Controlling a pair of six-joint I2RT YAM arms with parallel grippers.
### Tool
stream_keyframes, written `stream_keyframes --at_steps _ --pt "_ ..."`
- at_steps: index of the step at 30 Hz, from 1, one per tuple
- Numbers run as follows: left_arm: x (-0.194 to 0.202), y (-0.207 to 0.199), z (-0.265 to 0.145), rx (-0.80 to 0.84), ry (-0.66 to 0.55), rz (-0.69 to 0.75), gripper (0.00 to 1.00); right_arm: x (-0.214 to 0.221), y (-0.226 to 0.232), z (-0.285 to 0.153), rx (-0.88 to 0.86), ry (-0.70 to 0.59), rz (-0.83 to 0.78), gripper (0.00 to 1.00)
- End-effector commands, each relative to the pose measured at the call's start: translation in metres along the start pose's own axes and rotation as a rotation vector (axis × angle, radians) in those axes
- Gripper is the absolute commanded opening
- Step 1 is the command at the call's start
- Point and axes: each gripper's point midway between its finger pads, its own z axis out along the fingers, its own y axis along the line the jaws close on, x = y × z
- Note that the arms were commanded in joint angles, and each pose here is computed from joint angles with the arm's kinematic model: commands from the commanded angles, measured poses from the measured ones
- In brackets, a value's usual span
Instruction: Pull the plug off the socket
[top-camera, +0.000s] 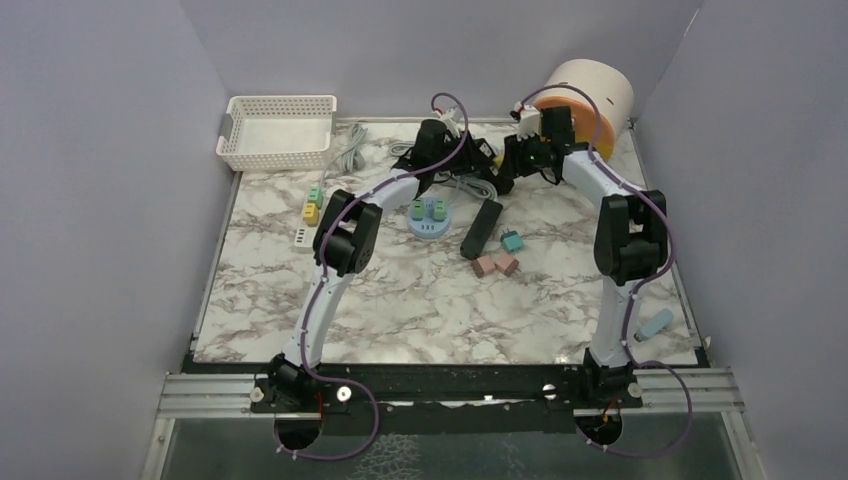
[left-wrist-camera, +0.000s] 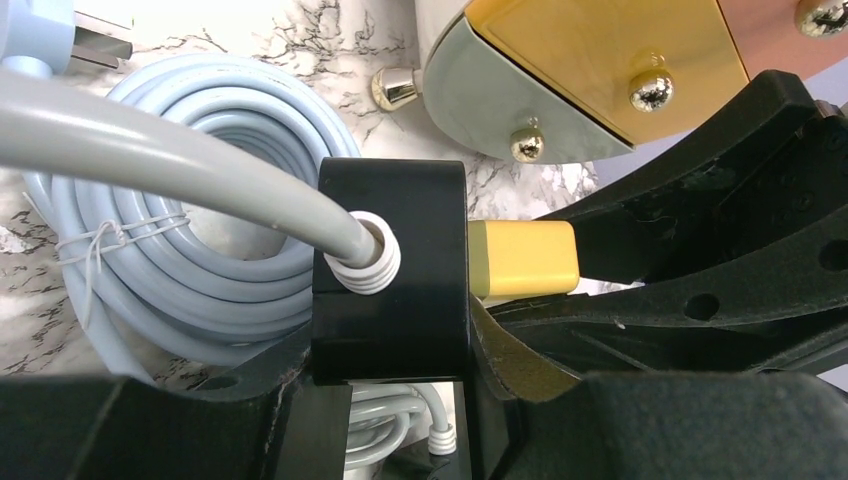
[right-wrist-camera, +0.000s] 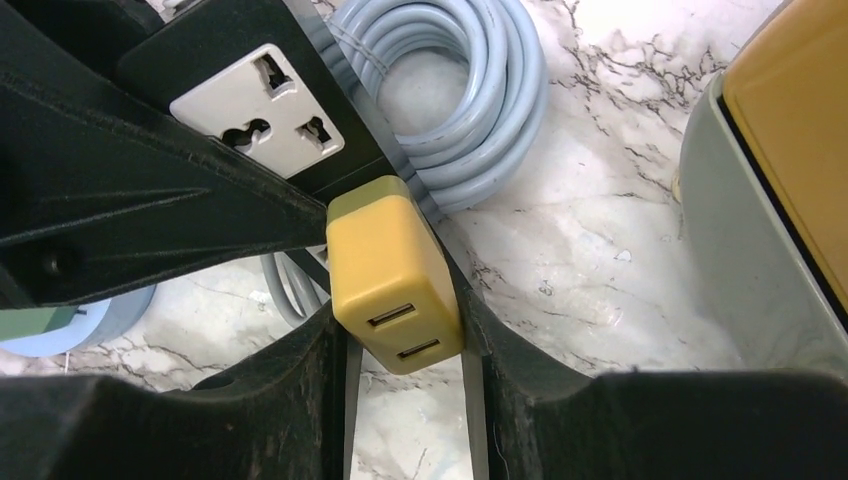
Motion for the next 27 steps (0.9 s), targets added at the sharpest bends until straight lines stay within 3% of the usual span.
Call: stream_keyframes --at_steps 1,5,9,12,15,20,23,27 --pt "-0.027 -0.027 -0.008 0.05 -0.025 0.063 0.0 -0.016 -0.006 -0.02 -0.056 -0.096 0.018 0.01" --pt "-0.027 -0.005 -0.004 -0.028 -0.007 0.11 0.0 -0.043 -0.022 -0.089 -0.246 -0.359 0.228 0.01" --pt "-0.031 0.016 -0.002 -0.081 -0.006 0.118 0.0 -0.044 -0.032 -0.124 -0.313 -0.416 0.321 0.01" --pt "-0.036 0.024 0.001 -0.118 -0.011 0.131 0.0 -0.048 -0.03 -0.113 -0.119 -0.352 0.215 0.01" --pt "-0.039 0.026 0.004 -0.131 -0.016 0.133 0.0 -0.051 -0.009 -0.095 0.122 -0.267 0.007 0.01" --pt "-0.041 0.027 0.007 -0.146 -0.02 0.143 0.0 -0.052 0.024 -0.087 0.255 -0.232 -0.156 0.01" --pt "-0.041 0.029 0.006 -0.153 -0.016 0.154 0.0 -0.058 0.021 -0.107 0.18 -0.307 -0.059 0.01" --pt "-0.042 0.027 0.004 -0.131 -0.021 0.156 0.0 -0.059 0.03 -0.136 -0.154 -0.395 0.169 0.01"
